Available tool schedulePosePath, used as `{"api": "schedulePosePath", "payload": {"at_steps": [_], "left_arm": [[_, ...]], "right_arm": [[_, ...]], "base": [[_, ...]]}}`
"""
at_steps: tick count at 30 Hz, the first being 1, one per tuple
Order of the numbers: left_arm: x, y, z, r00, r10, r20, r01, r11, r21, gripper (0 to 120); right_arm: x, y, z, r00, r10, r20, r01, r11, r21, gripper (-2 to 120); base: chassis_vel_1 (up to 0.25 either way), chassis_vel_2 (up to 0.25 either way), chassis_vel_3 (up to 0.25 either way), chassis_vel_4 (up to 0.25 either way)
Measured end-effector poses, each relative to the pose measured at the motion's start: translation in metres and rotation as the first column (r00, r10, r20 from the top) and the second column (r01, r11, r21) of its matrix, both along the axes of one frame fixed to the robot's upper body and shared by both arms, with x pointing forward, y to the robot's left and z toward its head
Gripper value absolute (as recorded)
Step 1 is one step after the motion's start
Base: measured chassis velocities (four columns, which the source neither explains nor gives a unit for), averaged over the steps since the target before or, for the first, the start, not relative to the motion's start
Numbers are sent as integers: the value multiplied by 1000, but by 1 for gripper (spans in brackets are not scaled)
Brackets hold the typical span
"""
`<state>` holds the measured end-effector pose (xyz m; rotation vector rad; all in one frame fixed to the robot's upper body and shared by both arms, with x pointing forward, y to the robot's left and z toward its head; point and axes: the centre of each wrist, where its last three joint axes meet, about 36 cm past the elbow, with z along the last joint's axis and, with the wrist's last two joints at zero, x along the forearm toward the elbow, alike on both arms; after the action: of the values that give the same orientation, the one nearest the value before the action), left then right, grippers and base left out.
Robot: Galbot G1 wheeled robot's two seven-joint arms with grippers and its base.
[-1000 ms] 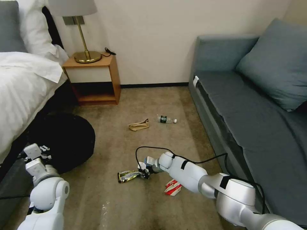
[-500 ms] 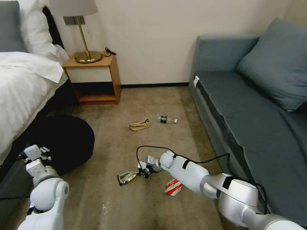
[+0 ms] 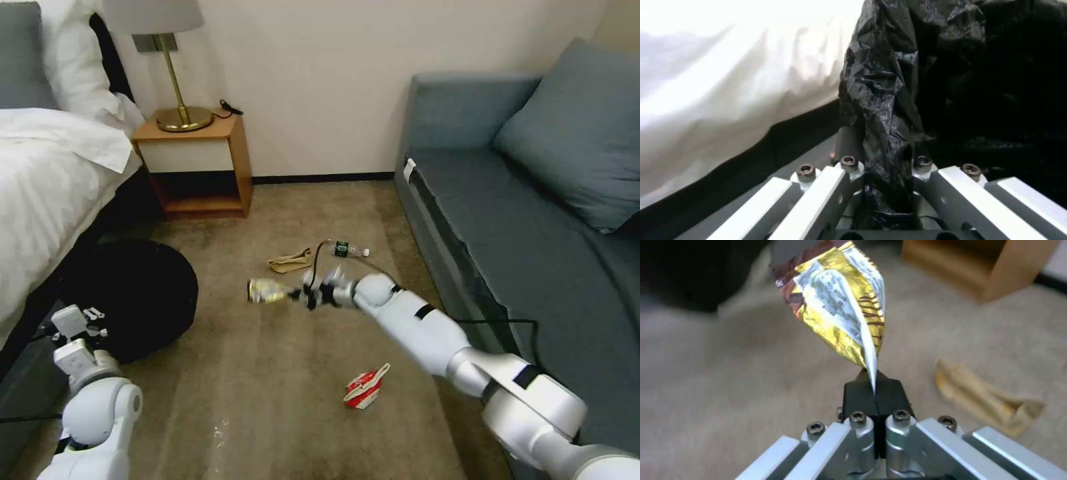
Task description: Pick up the trash bin, then pick up the garbage on the floor and place it into the trash bin.
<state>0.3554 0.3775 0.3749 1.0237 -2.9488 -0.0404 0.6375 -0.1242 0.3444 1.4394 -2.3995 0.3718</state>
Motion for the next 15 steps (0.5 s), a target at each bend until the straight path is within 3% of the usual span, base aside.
{"api": "schedulePosePath", "payload": {"at_steps": [5,10,13,15], "left_arm": [[5,-3,-1,1000,-25,4,25,1000,2,7],[8,-2,-1,1000,-29,5,29,1000,5,7],[12,-4,1,999,-38,8,38,999,2,7],[12,-6,2,999,-43,11,43,999,-4,7]], "right_arm": [[-17,36,48,998,-1,-62,13,979,203,0],[-32,72,74,992,71,-108,-36,954,297,0],[-51,141,102,972,181,-150,-110,915,389,0],[-54,160,105,966,202,-160,-123,907,402,0]], "base": [[0,0,0,0],[0,0,0,0],[0,0,0,0],[0,0,0,0]]}}
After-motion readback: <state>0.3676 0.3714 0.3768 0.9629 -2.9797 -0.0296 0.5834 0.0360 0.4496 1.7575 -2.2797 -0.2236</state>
